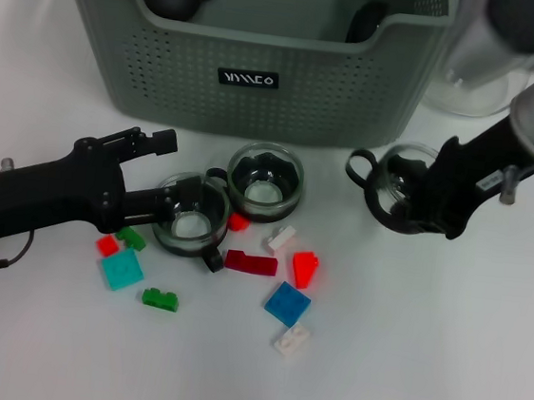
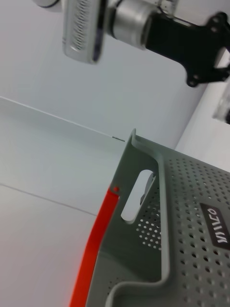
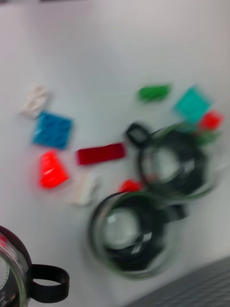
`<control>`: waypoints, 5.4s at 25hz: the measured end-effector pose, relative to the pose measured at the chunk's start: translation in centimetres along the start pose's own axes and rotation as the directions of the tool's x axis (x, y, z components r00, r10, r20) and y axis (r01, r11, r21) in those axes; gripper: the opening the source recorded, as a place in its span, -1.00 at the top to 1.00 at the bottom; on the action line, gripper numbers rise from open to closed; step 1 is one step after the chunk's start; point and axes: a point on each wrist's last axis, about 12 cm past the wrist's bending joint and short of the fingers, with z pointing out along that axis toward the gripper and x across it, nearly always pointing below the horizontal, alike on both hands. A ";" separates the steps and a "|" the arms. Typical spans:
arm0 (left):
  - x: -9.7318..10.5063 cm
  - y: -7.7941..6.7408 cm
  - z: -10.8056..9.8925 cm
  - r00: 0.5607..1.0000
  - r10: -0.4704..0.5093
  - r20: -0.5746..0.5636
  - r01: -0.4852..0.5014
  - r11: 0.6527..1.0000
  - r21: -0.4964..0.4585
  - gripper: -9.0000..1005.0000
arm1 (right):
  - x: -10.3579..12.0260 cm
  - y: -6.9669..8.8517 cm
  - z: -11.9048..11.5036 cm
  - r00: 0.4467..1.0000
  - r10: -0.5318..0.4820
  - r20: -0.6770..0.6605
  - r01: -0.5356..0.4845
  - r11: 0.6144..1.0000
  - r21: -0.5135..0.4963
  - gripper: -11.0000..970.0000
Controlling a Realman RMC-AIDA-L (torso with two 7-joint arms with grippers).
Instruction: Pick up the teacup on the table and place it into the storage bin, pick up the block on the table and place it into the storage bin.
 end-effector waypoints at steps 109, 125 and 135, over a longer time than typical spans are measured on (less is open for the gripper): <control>-0.3 0.1 0.1 1.000 -0.003 0.014 0.003 1.000 0.009 -0.71 | -11.1 -6.6 -5.3 0.820 0.053 0.569 -0.289 0.898 0.333 -0.40; -1.6 0.7 -2.9 1.000 -0.001 0.013 0.002 0.999 -0.053 -0.72 | 2.5 0.3 -9.4 0.585 -0.006 0.811 0.063 0.997 -0.038 -0.93; -6.7 2.6 -5.3 0.968 -0.035 -0.249 -0.004 0.988 -0.155 -0.72 | 8.3 1.3 -5.1 0.806 0.126 0.578 0.055 0.957 -0.286 -0.92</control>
